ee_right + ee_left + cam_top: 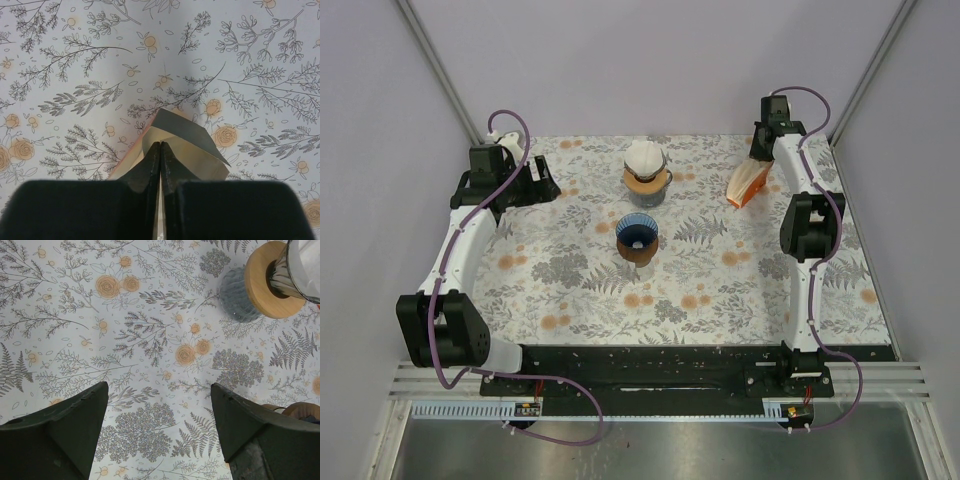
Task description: Place the coffee filter in the dripper
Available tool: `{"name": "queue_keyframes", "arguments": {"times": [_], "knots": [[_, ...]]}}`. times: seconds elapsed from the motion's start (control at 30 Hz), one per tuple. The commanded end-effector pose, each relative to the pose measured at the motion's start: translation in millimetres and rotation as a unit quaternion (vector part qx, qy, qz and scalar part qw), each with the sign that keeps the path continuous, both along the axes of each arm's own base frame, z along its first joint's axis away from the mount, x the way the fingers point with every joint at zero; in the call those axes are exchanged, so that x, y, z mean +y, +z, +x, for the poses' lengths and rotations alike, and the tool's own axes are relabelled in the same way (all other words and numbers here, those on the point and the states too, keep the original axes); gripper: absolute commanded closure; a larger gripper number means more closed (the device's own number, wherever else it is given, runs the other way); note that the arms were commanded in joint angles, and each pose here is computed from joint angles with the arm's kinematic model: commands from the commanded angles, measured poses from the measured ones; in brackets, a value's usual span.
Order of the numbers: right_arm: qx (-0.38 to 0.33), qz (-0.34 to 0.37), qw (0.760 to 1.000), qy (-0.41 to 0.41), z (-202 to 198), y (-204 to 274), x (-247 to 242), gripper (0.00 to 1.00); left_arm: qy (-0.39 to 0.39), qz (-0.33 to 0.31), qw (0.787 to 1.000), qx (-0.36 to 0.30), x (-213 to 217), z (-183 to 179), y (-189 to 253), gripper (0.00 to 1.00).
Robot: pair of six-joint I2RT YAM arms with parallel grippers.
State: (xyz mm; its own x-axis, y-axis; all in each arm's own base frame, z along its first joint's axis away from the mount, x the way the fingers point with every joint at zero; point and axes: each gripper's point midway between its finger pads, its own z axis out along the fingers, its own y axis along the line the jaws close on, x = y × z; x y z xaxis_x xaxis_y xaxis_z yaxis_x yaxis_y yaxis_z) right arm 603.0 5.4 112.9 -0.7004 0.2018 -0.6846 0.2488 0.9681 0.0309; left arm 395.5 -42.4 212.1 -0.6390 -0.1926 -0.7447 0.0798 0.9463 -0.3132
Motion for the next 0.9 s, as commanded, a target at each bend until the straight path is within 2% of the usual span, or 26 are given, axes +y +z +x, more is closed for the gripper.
{"name": "queue_keyframes", "arguments": {"times": [0.0, 0.33, 0.7, 0.87], "knots": [[-0.036, 0.000, 0.999, 0.004, 6.7, 34.6, -0.5, 1.00, -0.004, -0.009, 0.999, -0.031, -0.6, 10.5, 13.7, 0.14], [-0.085, -0.002, 0.996, 0.005, -1.1, 91.9, -1.6, 1.00, -0.004, -0.010, 0.999, -0.035, 0.1, 10.0, 16.9, 0.14], [-0.116, -0.001, 0.993, 0.007, -15.7, 127.7, -2.7, 1.00, -0.009, -0.012, 0.999, -0.043, -1.3, 6.9, 23.4, 0.14], [-0.142, 0.014, 0.990, 0.016, -26.8, 157.8, 4.1, 1.00, -0.037, -0.017, 0.998, -0.049, -9.3, 4.0, 29.4, 0.15]]}}
